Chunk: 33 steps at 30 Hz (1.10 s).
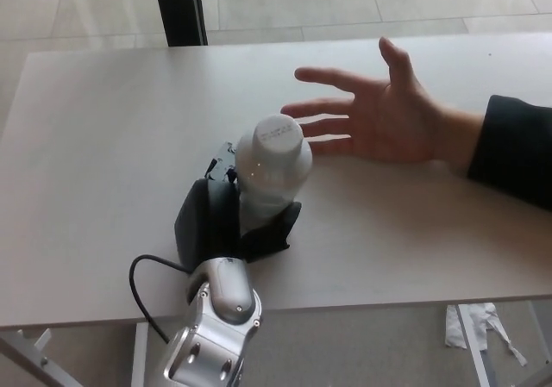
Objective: Pick up a bottle and hand it
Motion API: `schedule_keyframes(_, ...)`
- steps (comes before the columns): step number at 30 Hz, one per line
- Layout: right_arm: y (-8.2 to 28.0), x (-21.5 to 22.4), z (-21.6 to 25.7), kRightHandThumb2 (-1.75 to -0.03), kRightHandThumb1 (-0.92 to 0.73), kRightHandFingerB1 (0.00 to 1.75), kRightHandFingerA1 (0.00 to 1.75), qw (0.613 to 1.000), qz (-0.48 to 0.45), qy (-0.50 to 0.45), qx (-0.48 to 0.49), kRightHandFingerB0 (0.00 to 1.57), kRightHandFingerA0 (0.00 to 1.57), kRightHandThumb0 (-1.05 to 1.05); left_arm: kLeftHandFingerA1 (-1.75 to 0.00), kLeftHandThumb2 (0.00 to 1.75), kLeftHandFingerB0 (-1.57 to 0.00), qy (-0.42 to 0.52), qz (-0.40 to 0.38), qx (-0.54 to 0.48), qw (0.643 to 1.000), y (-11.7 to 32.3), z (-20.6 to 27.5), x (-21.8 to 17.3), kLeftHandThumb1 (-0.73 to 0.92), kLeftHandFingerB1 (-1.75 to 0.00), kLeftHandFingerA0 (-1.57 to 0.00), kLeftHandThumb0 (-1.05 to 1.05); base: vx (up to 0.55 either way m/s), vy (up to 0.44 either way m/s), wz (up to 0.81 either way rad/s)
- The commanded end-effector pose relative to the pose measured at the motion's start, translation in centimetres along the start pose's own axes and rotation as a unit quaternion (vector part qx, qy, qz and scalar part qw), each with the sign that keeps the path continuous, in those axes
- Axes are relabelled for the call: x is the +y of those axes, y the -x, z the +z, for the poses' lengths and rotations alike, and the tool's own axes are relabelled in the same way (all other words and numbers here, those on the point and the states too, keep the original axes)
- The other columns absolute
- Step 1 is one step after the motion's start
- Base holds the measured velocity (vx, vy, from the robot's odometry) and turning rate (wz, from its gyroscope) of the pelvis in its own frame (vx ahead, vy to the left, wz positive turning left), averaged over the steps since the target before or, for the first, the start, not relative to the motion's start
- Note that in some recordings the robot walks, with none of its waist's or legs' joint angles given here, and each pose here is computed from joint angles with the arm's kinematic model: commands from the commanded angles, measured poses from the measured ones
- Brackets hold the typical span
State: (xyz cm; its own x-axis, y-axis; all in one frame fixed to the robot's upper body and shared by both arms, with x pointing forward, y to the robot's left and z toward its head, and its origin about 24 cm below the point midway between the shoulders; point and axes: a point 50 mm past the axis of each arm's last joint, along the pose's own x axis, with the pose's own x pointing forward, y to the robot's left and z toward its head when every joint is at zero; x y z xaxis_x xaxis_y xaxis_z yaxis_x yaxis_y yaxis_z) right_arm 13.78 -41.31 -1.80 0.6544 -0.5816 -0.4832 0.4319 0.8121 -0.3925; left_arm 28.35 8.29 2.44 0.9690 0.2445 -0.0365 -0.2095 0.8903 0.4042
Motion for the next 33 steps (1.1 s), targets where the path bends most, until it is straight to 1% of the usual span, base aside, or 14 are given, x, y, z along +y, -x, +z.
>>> schedule_keyframes(1,-0.1,-0.7,0.4,-0.59,-0.62,0.52,1.25,1.0,-0.018,0.01,-0.002,0.41,0.92,-0.57,-1.75,1.1,-0.68,0.09,0.054,-0.017,0.994,0.0,1.3,-0.1,0.65,-1.75,-0.85,-0.12,0.0,0.0,0.0)
schedule_keyframes(10,-0.3,-0.5,0.9,-0.58,-0.6,0.53,1.26,1.0,-0.011,0.013,-0.006,0.41,0.97,-0.58,-1.75,1.35,-0.77,0.088,0.01,-0.059,0.994,-3.4,6.0,1.8,0.51,-1.71,-0.98,-0.14,0.0,0.0,0.0)
schedule_keyframes(14,-0.5,-0.3,1.1,-0.59,-0.59,0.52,1.35,1.0,-0.008,-0.002,-0.006,0.41,1.0,-0.57,-1.75,1.31,-0.81,0.102,-0.011,-0.032,0.994,-4.7,7.5,2.1,0.5,-1.58,-0.96,-0.15,0.0,0.0,0.0)
schedule_keyframes(15,-0.6,-0.3,1.2,-0.59,-0.58,0.55,1.34,1.0,-0.008,-0.003,-0.006,0.42,0.99,-0.58,-1.75,1.11,-0.68,0.109,-0.019,-0.016,0.994,-5.0,7.7,2.0,0.52,-1.62,-0.97,-0.13,0.0,0.0,0.0)
schedule_keyframes(21,-1.0,0.3,1.7,-0.58,-0.6,0.56,1.3,1.0,-0.003,0.01,-0.012,0.43,1.09,-0.6,-1.75,1.17,-0.81,0.143,-0.072,0.04,0.986,-6.3,9.2,1.3,0.46,-1.51,-1.0,-0.18,0.0,0.0,0.0)
schedule_keyframes(22,-1.0,0.3,1.8,-0.58,-0.6,0.55,1.37,1.0,-0.003,0.011,-0.011,0.44,1.1,-0.61,-1.43,1.15,-0.98,0.148,-0.081,0.048,0.984,-6.3,9.4,1.2,0.47,-1.24,-1.27,-0.28,0.0,0.0,0.0)
schedule_keyframes(23,-1.0,0.3,1.9,-0.59,-0.6,0.55,1.39,1.0,-0.005,0.013,-0.009,0.43,1.13,-0.6,-1.75,1.14,-0.76,0.158,-0.098,0.066,0.98,-6.5,9.8,0.8,0.48,-1.55,-0.96,-0.2,0.0,0.0,0.0)
schedule_keyframes(25,-1.1,0.5,2.1,-0.6,-0.6,0.54,1.37,1.0,-0.003,0.019,-0.012,0.43,1.12,-0.59,-1.75,1.19,-0.8,0.161,-0.116,0.08,0.977,-6.5,10.3,0.4,0.46,-1.53,-0.95,-0.16,0.0,0.0,0.0)
schedule_keyframes(26,-1.1,0.7,2.3,-0.88,-0.44,0.61,1.25,1.0,-0.001,0.024,-0.017,0.39,1.18,-0.62,-1.42,1.15,-1.02,0.155,-0.126,0.079,0.977,-6.5,10.4,0.0,0.45,-1.26,-1.25,-0.23,0.0,0.0,0.0)
schedule_keyframes(27,-1.2,0.7,2.3,-0.59,-0.6,0.55,1.32,1.0,0.0,0.02,-0.02,0.44,1.08,-0.58,-1.42,1.16,-1.02,0.154,-0.13,0.079,0.976,-6.5,10.3,-0.2,0.44,-1.27,-1.24,-0.23,0.0,0.0,0.0)
schedule_keyframes(29,-1.3,0.6,2.4,-0.58,-0.6,0.54,1.28,1.0,-0.001,0.021,-0.022,0.44,1.08,-0.59,-1.39,1.16,-1.01,0.149,-0.132,0.085,0.976,-6.5,10.2,-0.7,0.48,-1.26,-1.21,-0.25,0.0,0.0,0.0)
schedule_keyframes(30,-1.4,0.7,2.3,-0.58,-0.6,0.54,1.26,1.0,-0.002,0.022,-0.021,0.44,1.08,-0.59,-1.75,1.11,-0.77,0.146,-0.132,0.09,0.976,-6.5,10.1,-1.0,0.51,-1.56,-0.93,-0.21,0.0,0.0,0.0)
schedule_keyframes(31,-1.4,0.7,2.4,-0.58,-0.6,0.54,1.06,0.999,-0.001,0.025,-0.021,0.43,1.02,-0.61,-1.75,1.1,-0.74,0.146,-0.132,0.093,0.976,-6.5,10.1,-1.0,0.52,-1.58,-0.92,-0.2,0.0,0.0,0.0)
schedule_keyframes(33,-1.5,0.8,2.7,-0.58,-0.59,0.56,1.21,0.999,-0.004,0.033,-0.023,0.47,1.08,-0.62,-1.75,0.99,-0.71,0.14,-0.13,0.102,0.976,-6.6,10.1,-1.4,0.58,-1.58,-0.94,-0.22,0.0,0.0,0.0)
